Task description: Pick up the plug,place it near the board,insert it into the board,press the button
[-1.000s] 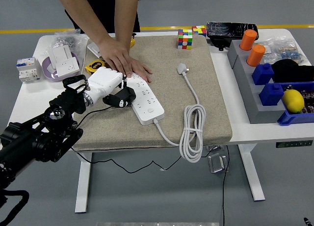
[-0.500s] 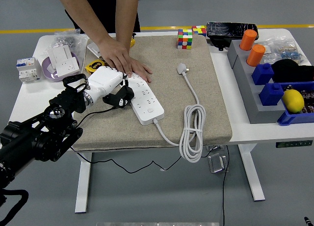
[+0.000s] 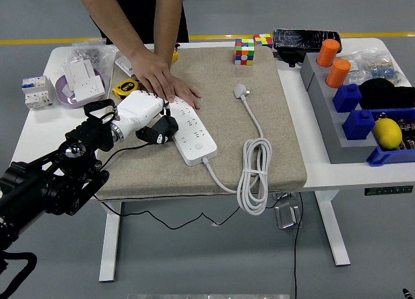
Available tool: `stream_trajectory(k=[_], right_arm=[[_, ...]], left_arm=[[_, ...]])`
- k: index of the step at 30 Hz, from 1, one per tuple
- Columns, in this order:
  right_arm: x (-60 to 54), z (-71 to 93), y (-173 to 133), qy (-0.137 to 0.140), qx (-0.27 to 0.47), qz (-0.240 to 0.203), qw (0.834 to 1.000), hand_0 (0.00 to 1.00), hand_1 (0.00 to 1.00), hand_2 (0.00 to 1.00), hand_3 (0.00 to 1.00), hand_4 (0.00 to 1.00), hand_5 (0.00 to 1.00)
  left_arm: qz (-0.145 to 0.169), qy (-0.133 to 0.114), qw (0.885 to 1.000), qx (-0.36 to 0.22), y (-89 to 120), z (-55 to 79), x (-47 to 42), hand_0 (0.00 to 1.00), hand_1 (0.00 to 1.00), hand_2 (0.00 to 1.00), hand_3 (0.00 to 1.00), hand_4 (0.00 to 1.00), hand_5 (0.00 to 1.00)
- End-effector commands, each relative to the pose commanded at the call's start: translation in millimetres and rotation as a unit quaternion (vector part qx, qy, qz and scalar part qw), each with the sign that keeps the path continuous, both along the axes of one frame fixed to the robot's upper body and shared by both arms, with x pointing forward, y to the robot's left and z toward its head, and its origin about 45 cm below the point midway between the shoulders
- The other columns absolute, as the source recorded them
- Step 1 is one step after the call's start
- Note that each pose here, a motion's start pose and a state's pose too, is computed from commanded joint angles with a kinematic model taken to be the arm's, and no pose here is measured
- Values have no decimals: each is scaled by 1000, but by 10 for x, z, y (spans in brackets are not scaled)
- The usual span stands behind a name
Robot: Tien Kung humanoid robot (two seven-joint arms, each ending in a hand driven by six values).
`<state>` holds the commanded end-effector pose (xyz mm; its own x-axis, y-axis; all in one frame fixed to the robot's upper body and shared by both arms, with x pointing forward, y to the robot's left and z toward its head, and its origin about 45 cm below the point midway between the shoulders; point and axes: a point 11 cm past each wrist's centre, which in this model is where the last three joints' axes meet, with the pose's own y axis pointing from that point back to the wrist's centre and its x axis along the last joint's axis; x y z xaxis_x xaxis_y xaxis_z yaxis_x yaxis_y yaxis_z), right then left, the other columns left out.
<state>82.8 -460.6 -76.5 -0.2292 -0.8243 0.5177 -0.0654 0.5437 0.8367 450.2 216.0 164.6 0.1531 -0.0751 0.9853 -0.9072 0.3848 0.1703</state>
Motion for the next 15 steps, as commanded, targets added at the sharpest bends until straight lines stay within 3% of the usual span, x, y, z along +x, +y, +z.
stream_trajectory(k=[12,13,15], right_arm=[[-16,-1,-6,2,-2,0,1000,998,858,790,802,998,998],[-13,0,-4,2,-1,0,1000,998,859,790,801,998,998],[-9,0,-4,1,-1,0,1000,998,859,790,801,998,998]], left_arm=[[1,1,1000,-2,3,7,6,677,747,684,639,998,431],[1,1,1000,-2,3,10,7,682,754,699,700,998,485],[1,1,1000,-3,5,15,11,682,754,699,700,998,485]])
